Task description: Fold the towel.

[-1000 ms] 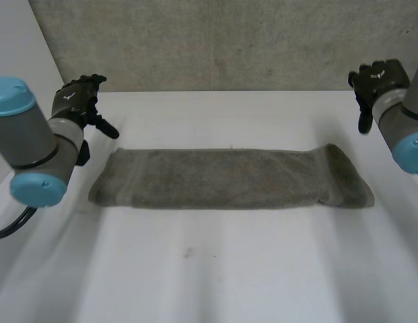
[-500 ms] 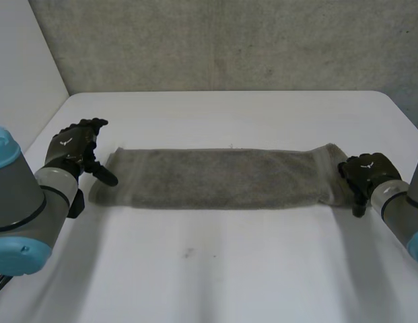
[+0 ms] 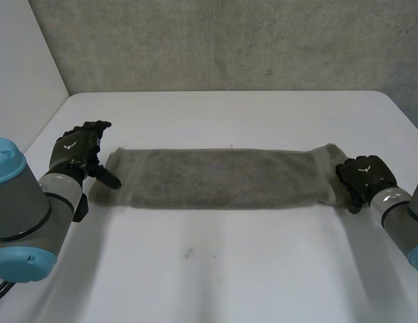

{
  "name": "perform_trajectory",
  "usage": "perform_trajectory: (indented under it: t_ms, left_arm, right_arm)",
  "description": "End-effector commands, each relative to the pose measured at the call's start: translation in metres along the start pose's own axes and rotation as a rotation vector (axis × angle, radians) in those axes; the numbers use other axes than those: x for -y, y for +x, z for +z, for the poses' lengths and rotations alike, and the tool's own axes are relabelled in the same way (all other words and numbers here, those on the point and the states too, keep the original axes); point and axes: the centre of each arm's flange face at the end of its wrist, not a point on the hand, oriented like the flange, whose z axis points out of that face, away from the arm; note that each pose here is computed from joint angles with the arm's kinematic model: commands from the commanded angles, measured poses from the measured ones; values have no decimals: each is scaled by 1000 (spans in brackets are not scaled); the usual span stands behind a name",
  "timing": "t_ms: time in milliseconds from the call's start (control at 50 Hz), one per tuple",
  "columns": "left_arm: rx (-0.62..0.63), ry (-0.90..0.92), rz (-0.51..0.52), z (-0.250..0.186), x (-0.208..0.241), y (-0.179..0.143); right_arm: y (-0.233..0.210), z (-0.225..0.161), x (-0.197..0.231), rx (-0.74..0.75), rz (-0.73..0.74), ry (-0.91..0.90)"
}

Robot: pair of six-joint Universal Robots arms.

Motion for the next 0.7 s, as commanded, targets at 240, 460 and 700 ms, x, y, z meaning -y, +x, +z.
perform_trajectory:
  t_ms: [240, 460, 700]
  left_arm:
    - [4, -5, 0, -1, -1, 0]
    - [1, -10, 0, -5, -2, -1]
    - [-1, 5, 0, -6, 3, 0]
  right_arm:
    - [18, 16, -11, -49, 21, -23]
    - [98, 15, -33, -257, -26, -171]
    - [89, 3, 68, -281, -166, 88]
